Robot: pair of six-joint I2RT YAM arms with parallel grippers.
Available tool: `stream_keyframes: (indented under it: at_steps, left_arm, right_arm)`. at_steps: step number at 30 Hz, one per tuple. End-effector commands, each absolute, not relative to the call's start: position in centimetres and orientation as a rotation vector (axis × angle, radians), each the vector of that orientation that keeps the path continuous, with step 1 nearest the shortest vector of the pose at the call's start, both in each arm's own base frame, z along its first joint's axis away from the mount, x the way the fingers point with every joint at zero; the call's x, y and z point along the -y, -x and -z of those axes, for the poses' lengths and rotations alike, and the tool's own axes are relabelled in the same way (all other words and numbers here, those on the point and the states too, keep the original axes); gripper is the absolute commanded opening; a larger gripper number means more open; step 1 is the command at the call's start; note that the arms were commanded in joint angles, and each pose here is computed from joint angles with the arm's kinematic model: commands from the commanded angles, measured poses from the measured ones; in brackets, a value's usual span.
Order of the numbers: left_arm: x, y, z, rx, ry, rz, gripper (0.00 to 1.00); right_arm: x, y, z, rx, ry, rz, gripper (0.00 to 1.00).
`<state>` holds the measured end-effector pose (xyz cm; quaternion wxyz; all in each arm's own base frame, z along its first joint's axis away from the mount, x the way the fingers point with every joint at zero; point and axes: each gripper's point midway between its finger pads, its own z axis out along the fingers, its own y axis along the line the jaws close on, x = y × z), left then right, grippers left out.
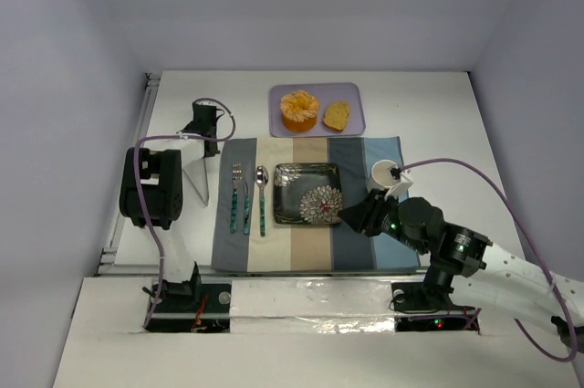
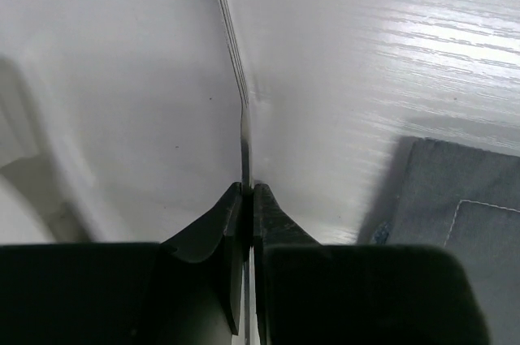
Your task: Place the bread
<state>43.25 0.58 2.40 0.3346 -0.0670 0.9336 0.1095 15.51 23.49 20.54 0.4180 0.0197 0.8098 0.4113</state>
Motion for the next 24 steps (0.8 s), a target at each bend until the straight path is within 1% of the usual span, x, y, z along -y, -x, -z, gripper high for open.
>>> stream_keyframes:
  at_steps: [1,4,5,7,8,9,10,11,12,13,14,15,16,17,18,19,21,22,23,24]
  left_arm:
    - [-1.9,-44.5,-4.8,-2.366,0.218,-0.353,0.0]
    - [-2.3,-44.7,-7.2,-2.306,0.263,-0.366,0.0]
    - [-2.1,-45.0,-9.3,-2.256,0.277,-0.339,0.0]
    - [-1.2,-45.4,-11.7,-2.201,0.298,-0.254,0.0]
    - [-0.8,-45.6,-14.6,-2.133,0.302,-0.202,0.0]
    - [-0.3,-45.7,-16.1,-2.1,0.314,-0.156,0.0]
    - [0.8,-45.7,-17.5,-2.075,0.294,-0.07,0.0]
    - [1.6,-45.3,-20.3,-2.016,0.287,0.001,0.0]
    - [2.4,-44.9,-21.5,-1.993,0.275,0.062,0.0]
    - [4.0,-44.7,-23.2,-1.952,0.257,0.178,0.0]
    - [5.2,-43.7,-25.6,-1.888,0.239,0.253,0.0]
    - [6.9,-42.9,-26.6,-1.864,0.205,0.338,0.0]
    - [8.6,-42.0,-27.7,-1.839,0.188,0.47,0.0]
    - [10.0,-40.5,-29.6,-1.769,0.154,0.554,0.0]
    - [11.1,-39.6,-30.2,-1.749,0.138,0.623,0.0]
    - [12.7,-38.2,-31.2,-1.725,0.082,0.736,0.0]
    - [14.6,-35.3,-33.3,-1.628,0.071,0.921,0.0]
    - [15.9,-33.7,-34.2,-1.593,0.022,1.017,0.0]
    - [16.2,-32.0,-36.7,-1.486,-0.022,1.071,0.0]
    - [17.0,-30.9,-36.0,-1.494,-0.004,1.154,0.0]
  right_arm:
    - [-24.1,-15.8,-22.6,-1.966,-0.058,-1.085,0.34]
    - [-24.8,-15.8,-22.5,-1.975,-0.038,-1.096,0.34]
    - [-25.0,-15.8,-22.5,-1.981,-0.03,-1.1,0.34]
    - [-25.5,-15.9,-23.1,-1.969,-0.019,-1.12,0.34]
    - [-26.1,-15.7,-23.3,-1.974,-0.001,-1.137,0.34]
    - [-26.5,-15.7,-23.6,-1.967,0.007,-1.153,0.35]
    - [-26.9,-15.7,-24.3,-1.948,0.02,-1.176,0.49]
    - [-27.6,-15.6,-24.2,-1.962,0.043,-1.188,0.54]
    - [-28.1,-15.7,-25.2,-1.944,0.047,-1.211,0.59]
    - [-28.6,-15.8,-26.2,-1.911,0.055,-1.239,0.68]
    - [-29.3,-15.6,-26.8,-1.899,0.082,-1.272,0.72]
    - [-30.1,-15.9,-27.0,-1.897,0.094,-1.278,0.77]
    - [-30.8,-16.1,-28.4,-1.845,0.098,-1.318,0.83]
    - [-31.4,-16.1,-28.9,-1.838,0.111,-1.336,0.86]
    - [-32.4,-16.6,-28.3,-1.859,0.119,-1.331,0.9]
    - [-33.3,-16.7,-30.1,-1.802,0.13,-1.377,0.94]
    - [-34.7,-16.8,-30.6,-1.783,0.163,-1.411,0.98]
    - [-35.8,-17.2,-31.1,-1.762,0.177,-1.432,1.0]
    - [-36.3,-17.4,-31.3,-1.746,0.182,-1.442,1.0]
    - [-36.8,-17.0,-31.7,-1.729,0.204,-1.481,1.0]
